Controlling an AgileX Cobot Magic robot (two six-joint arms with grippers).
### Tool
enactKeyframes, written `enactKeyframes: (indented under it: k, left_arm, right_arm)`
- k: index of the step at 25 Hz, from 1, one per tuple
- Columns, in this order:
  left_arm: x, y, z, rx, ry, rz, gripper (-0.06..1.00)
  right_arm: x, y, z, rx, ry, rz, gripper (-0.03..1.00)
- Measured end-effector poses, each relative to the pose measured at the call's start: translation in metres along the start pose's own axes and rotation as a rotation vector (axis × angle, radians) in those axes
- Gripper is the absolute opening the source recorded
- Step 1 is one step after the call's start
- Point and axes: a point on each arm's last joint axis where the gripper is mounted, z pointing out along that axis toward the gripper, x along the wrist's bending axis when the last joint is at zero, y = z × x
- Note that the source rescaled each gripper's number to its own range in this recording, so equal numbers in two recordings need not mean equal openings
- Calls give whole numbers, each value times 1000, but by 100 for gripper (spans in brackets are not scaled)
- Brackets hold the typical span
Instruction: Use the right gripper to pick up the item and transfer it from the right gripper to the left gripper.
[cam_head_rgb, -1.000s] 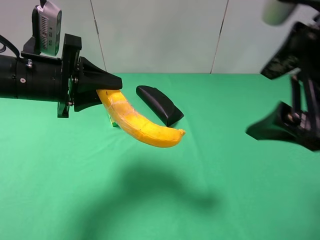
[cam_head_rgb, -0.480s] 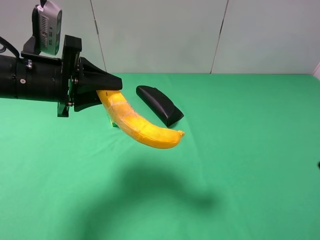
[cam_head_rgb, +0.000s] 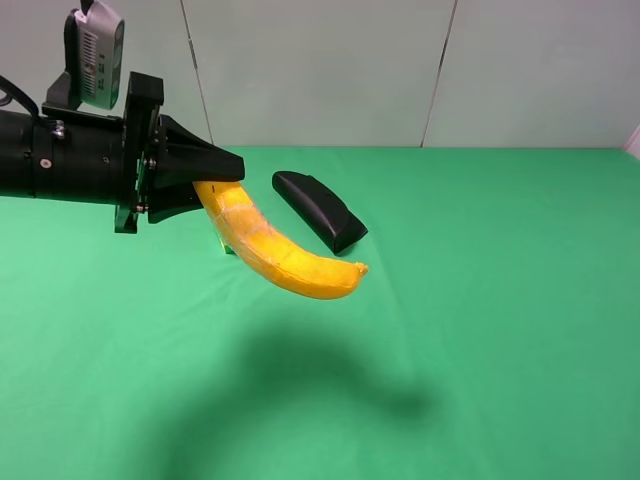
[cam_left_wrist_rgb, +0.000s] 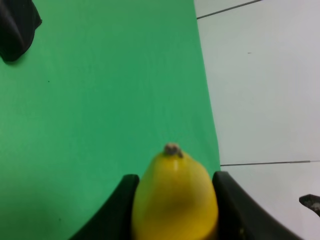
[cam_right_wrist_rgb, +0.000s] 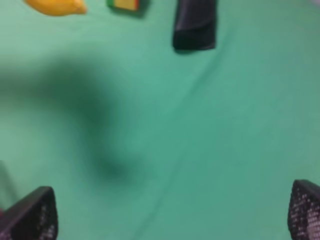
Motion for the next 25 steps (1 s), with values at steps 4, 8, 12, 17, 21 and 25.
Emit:
enactKeyframes:
  k: [4, 8, 12, 17, 21, 25]
  left_arm:
    - [0, 0, 0, 0, 0, 4, 0]
    - [0, 0, 0, 0, 0, 4, 0]
    - [0, 0, 0, 0, 0, 4, 0]
    - [0, 0, 0, 0, 0, 4, 0]
    - [0, 0, 0, 0, 0, 15, 0]
    - [0, 0, 0, -2, 2, 29, 0]
  right_arm:
    - [3, -2, 1, -34, 32, 16, 100]
    - [5, -2, 3, -39, 49, 25, 100]
    - [5, -2, 3, -38, 53, 28, 100]
    - [5, -2, 3, -38, 55, 29, 100]
    - [5, -3, 2, -37, -4, 64, 100]
    - [6, -5, -1, -58, -167, 150, 100]
